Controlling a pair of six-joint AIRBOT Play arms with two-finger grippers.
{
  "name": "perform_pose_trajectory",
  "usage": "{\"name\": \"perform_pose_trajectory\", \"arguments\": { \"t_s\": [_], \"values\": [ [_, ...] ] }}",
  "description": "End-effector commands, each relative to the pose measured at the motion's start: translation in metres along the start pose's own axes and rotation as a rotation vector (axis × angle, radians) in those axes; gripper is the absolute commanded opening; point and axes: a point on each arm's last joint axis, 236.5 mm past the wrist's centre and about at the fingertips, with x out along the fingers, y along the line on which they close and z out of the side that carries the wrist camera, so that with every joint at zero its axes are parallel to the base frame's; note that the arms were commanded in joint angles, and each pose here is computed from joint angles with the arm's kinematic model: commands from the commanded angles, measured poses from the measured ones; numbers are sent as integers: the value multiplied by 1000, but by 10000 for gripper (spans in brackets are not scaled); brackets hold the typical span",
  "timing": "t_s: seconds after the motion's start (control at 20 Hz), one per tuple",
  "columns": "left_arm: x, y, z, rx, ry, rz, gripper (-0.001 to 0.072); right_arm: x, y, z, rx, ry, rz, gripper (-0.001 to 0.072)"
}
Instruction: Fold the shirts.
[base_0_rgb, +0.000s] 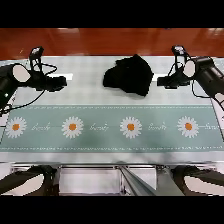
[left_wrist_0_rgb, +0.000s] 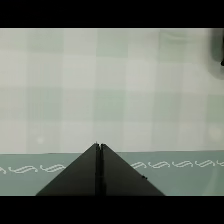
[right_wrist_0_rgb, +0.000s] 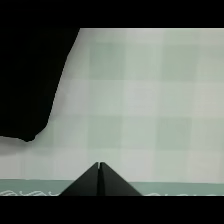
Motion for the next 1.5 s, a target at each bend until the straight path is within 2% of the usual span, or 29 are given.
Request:
{"name": "perform_pose_trajectory", "arguments": {
  "t_s": [0.0, 0.4, 0.45, 0.5, 0.55, 0.6, 0.7, 0.85, 1.15, 1.45],
  "values": [
    [0, 0, 0, 1, 0, 0, 22, 0, 0, 0, 0, 0, 1, 23],
    [0, -1, 7, 1, -30, -3, 22, -1, 3, 12, 3, -52, 14, 25],
    [0, -1, 11, 0, -47, -4, 27, -1, 4, 15, 3, -64, 16, 45],
    [0, 1, 16, -5, -66, -3, 131, -1, 5, 19, 2, -80, 19, 227],
    [-2, 4, 18, -10, -70, 0, 426, -2, 5, 23, -11, -98, 19, 415],
    [-4, 6, 19, -20, -68, 3, 506, -3, 7, 32, -30, -136, 28, 419],
    [-12, 10, 7, -26, -1, 12, 505, -13, 8, 66, -70, -269, 29, 418],
    [-28, -1, -11, 46, 55, -3, 505, -15, -2, 117, 34, -394, 70, 415],
    [-55, -28, -29, 114, 28, -42, 505, 79, 53, 132, -68, -158, 275, 415],
    [-44, -29, -48, 76, 62, -41, 505, 147, 82, 77, -136, 80, 333, 415]
  ]
}}
